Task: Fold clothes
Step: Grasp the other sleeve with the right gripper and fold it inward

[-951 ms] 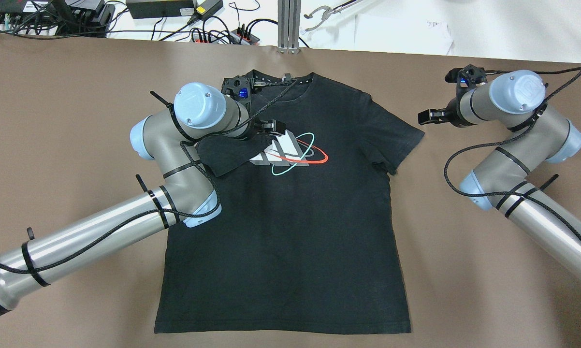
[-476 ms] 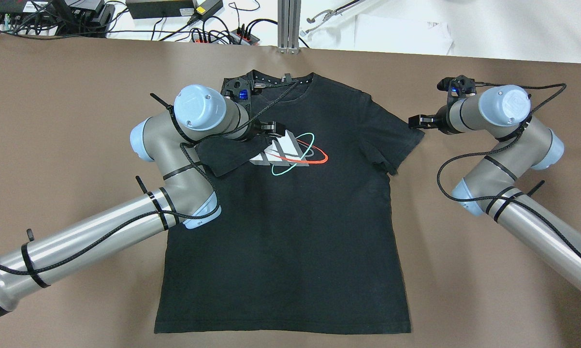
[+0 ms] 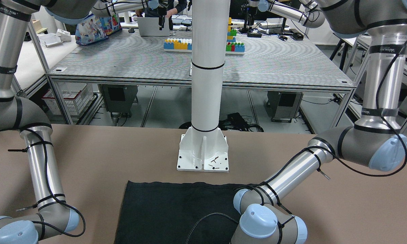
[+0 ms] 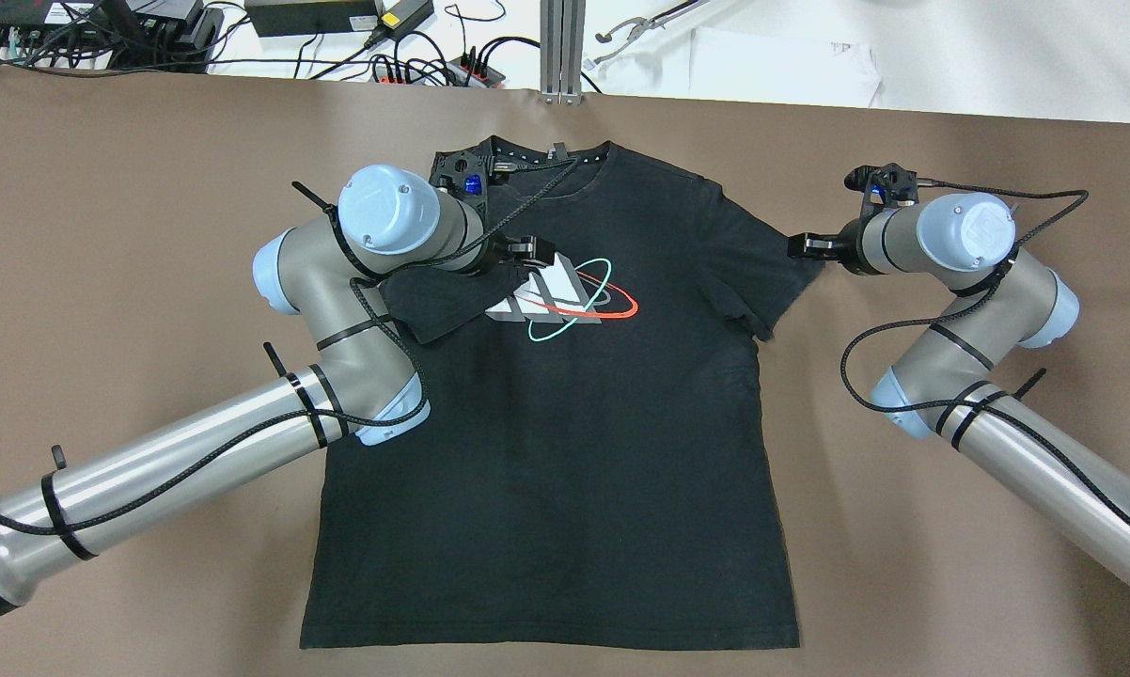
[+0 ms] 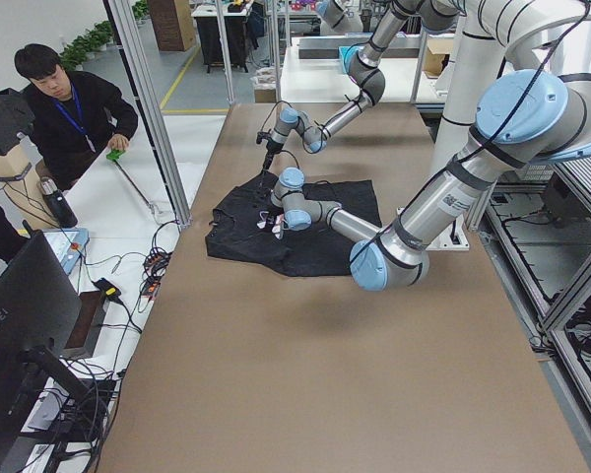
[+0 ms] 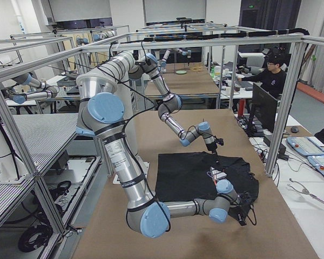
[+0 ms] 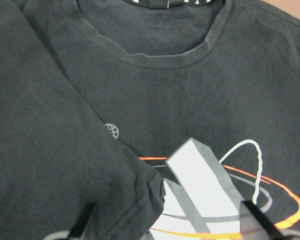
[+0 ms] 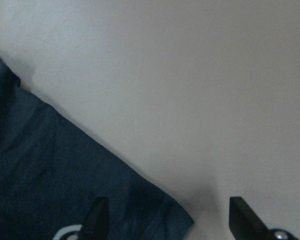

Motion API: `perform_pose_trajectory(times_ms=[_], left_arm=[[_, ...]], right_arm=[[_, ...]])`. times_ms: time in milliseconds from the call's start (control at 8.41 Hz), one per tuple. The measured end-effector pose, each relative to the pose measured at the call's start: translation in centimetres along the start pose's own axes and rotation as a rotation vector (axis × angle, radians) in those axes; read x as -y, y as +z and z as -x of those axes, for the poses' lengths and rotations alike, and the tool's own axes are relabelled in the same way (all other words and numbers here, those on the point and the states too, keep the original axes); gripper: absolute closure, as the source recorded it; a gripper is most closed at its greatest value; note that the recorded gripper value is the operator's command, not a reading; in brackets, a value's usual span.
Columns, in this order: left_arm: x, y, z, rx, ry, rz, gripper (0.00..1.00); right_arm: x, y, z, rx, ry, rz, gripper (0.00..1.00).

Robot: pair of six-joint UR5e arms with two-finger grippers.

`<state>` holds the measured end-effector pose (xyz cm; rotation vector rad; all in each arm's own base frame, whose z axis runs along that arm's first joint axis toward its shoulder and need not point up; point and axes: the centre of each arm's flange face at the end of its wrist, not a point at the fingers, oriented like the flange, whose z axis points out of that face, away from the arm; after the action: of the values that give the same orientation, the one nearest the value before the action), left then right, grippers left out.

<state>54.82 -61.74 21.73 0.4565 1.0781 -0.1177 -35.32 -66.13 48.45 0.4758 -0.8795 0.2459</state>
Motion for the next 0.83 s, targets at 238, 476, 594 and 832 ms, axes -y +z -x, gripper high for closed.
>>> perform_pose_trajectory(times_ms=[238,476,594,832], left_arm=[[0.0,0.0,0.0,-0.002,0.0,0.0,0.0],[0.0,-0.1,-0.1,-0.004,0.0,-0.001,0.0],[0.0,-0.1,-0.1,-0.005,-0.001,-0.001,0.0],[0.2,-0.2,0.0,-0.004,-0.001,-0.004,0.0]], right_arm=[[-0.4,0.1,0.3,0.005,0.029,-0.011,0.98],[-0.6,-0.1,0.5,0.011,0.043,-0.016,1.0],[-0.4,-0.7,1.0,0.024,0.042,-0.024,1.0],[0.3,-2.5,3.1,0.065,0.046,-0.046,1.0]])
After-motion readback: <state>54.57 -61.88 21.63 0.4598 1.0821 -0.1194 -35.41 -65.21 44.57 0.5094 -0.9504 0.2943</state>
